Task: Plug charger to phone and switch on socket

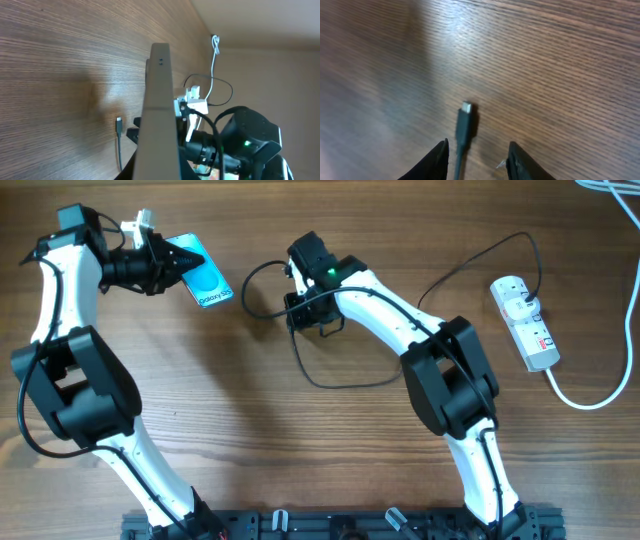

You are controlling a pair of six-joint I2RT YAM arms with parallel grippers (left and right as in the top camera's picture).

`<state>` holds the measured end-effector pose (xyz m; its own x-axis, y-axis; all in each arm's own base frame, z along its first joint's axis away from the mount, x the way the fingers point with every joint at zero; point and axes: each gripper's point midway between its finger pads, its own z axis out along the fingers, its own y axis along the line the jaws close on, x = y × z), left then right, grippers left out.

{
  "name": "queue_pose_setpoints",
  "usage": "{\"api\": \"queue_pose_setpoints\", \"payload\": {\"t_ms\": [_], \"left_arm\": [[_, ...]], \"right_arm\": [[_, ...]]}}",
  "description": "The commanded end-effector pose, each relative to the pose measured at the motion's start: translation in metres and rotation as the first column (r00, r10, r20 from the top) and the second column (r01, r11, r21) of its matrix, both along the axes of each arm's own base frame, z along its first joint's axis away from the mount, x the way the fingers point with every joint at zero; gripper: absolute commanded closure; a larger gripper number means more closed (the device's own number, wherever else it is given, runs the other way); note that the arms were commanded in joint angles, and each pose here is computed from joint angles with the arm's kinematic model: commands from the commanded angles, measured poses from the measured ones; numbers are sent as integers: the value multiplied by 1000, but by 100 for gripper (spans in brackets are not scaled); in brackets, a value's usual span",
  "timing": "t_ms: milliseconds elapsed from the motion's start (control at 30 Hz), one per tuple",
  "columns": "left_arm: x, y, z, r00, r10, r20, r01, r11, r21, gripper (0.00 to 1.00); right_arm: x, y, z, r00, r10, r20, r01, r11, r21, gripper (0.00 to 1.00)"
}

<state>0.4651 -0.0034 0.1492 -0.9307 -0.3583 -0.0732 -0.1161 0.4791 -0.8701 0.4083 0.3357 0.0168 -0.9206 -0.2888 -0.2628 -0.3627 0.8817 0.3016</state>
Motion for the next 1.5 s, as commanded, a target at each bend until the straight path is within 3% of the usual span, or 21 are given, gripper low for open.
{"api": "queue_pose_setpoints", "payload": {"t_ms": [0, 167, 300, 567, 600, 767, 833, 900, 1033, 1200, 1300, 1467], "left_arm": [[0, -2, 14, 1000, -2, 27, 2, 1000, -9, 96], [-1, -3, 14, 1000, -2, 20, 2, 1000, -12, 96], [-1, -3, 14, 1000, -1, 19, 2, 1000, -12, 96], [-1, -3, 14, 1000, 0, 17, 0, 1000, -13, 96], [-1, -3, 14, 1000, 0, 17, 0, 1000, -13, 96], [-1, -3, 14, 1000, 11, -1, -11, 1000, -21, 96], [-1, -3, 14, 1000, 11, -2, -11, 1000, -22, 96], [-1, -3, 14, 1000, 11, -5, -11, 1000, -23, 96], [-2, -4, 14, 1000, 10, -10, -10, 1000, -30, 96], [-3, -13, 30, 1000, -10, 23, 13, 992, -124, 96], [-6, -26, 42, 996, -52, 75, 65, 981, -184, 96], [-8, -39, 42, 992, -88, 94, 104, 979, -177, 96]], "right_arm": [[0, 9, -11, 997, 37, 71, -31, 995, -90, 63], [-17, 12, -39, 999, 43, 25, -38, 987, -154, 68], [-32, 0, -61, 999, 10, -49, -20, 976, -215, 83], [-49, -13, -70, 995, 5, -98, -32, 958, -285, 88], [-49, -11, -70, 995, 6, -95, -33, 959, -282, 94], [-56, 14, -55, 983, 51, -177, -68, 993, -93, 96], [-56, 37, -17, 966, 199, -162, -182, 977, 113, 96], [-47, 40, 26, 971, 216, -106, -192, 961, 200, 96], [-53, 35, 102, 966, 260, -5, -249, 930, 272, 96], [-84, 43, 153, 938, 345, -19, -305, 853, 423, 96], [-97, 44, 160, 924, 380, -50, -315, 828, 464, 96], [-100, 35, 139, 933, 343, -105, -273, 869, 413, 95]]}}
